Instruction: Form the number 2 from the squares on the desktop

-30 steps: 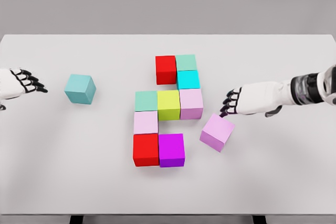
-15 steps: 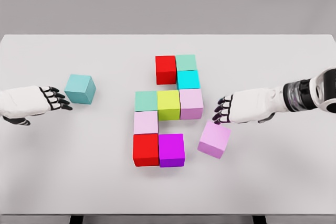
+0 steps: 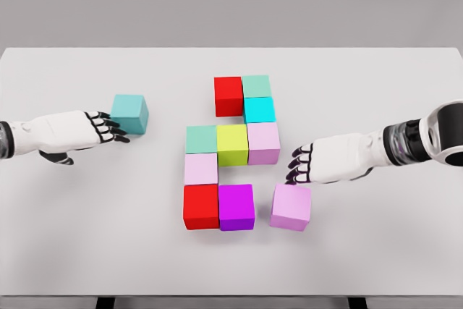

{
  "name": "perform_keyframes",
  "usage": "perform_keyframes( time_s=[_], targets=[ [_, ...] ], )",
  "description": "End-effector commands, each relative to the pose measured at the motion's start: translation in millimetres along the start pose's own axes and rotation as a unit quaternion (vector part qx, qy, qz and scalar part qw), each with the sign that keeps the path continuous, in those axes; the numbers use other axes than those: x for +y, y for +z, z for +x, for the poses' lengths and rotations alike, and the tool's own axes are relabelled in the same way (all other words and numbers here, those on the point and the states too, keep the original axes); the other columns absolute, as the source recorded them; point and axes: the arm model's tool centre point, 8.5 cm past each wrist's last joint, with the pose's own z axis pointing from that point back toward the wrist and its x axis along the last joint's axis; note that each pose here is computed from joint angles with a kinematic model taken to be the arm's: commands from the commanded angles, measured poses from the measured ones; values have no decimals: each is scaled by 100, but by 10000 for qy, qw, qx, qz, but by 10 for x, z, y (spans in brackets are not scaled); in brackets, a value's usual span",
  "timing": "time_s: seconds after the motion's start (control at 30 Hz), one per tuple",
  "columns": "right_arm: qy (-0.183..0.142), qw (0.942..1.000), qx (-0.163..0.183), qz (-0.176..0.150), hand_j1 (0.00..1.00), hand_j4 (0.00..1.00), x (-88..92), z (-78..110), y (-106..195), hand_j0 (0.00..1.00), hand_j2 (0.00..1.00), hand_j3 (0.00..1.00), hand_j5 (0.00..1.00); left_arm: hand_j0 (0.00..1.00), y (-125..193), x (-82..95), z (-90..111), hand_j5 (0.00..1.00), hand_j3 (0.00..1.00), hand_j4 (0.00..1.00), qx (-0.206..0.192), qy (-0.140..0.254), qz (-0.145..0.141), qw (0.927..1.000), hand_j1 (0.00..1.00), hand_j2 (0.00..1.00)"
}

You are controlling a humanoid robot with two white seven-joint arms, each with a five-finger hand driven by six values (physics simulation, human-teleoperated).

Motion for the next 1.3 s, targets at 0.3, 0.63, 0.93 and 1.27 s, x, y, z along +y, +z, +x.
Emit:
perform_keyframes(
  time_s=[0.3,0.63,0.93,1.27],
  targets=[
    [-794,9917,985,213,100,100,426,-354,835,100,100,100,100,100,-174,159,6,100,100,100,-83,-5,245,9997,100,100],
    [-686,9950,256,676,100,100,579,58,545,100,100,100,100,100,-275,214,-141,100,100,100,79,66,314,9995,100,100],
    [-459,9979,-63,457,100,100,363,97,268,100,100,100,100,100,-200,200,-397,100,100,100,439,178,254,9986,100,100],
    [-389,9982,-205,415,100,100,304,127,149,100,100,100,100,100,-470,235,-646,100,100,100,718,474,191,9961,100,100]
  ],
)
